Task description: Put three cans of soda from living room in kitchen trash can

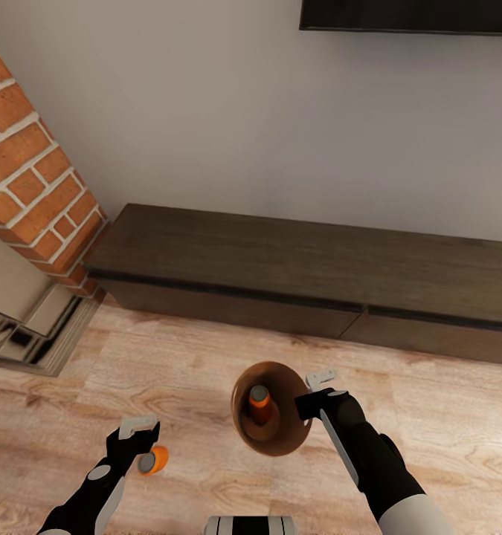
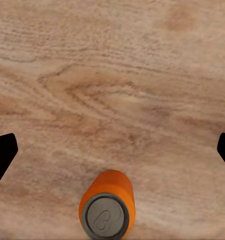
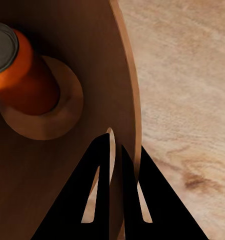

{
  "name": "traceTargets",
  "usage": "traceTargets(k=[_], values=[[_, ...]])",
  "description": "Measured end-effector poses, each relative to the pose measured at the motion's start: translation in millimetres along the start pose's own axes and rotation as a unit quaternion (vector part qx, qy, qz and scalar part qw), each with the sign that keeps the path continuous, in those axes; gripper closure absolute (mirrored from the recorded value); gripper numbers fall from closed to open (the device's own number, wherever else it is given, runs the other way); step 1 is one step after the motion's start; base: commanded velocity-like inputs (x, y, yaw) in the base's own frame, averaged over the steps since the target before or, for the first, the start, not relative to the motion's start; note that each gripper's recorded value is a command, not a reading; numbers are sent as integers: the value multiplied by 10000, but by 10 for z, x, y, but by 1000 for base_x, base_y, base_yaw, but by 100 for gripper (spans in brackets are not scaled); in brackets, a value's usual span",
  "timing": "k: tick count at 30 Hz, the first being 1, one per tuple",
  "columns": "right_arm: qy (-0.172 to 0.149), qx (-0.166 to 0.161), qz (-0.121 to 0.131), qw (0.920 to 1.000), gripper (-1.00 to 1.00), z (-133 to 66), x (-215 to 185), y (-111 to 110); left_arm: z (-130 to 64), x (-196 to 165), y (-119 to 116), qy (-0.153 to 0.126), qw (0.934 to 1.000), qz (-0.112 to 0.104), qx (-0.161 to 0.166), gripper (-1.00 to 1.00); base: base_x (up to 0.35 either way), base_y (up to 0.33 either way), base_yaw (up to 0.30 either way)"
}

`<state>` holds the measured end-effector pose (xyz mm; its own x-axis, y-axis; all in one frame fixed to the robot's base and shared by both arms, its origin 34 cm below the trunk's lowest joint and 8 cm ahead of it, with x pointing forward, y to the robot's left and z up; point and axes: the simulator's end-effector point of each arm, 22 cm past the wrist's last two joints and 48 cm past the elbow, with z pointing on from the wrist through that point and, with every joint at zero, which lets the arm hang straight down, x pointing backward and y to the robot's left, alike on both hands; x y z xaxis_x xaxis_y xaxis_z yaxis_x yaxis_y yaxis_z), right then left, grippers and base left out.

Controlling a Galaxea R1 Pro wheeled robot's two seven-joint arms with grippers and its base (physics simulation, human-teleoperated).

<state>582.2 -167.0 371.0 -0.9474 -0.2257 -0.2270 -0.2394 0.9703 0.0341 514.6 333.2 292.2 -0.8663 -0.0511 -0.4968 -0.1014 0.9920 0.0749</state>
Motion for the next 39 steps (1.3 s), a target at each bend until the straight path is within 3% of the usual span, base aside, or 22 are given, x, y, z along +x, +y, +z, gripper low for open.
traceTargets(k=[39], values=[[296,-53,27,9995,100,211,248,22,74,339,9,308,9995,35,-16,-100,0,0,0]])
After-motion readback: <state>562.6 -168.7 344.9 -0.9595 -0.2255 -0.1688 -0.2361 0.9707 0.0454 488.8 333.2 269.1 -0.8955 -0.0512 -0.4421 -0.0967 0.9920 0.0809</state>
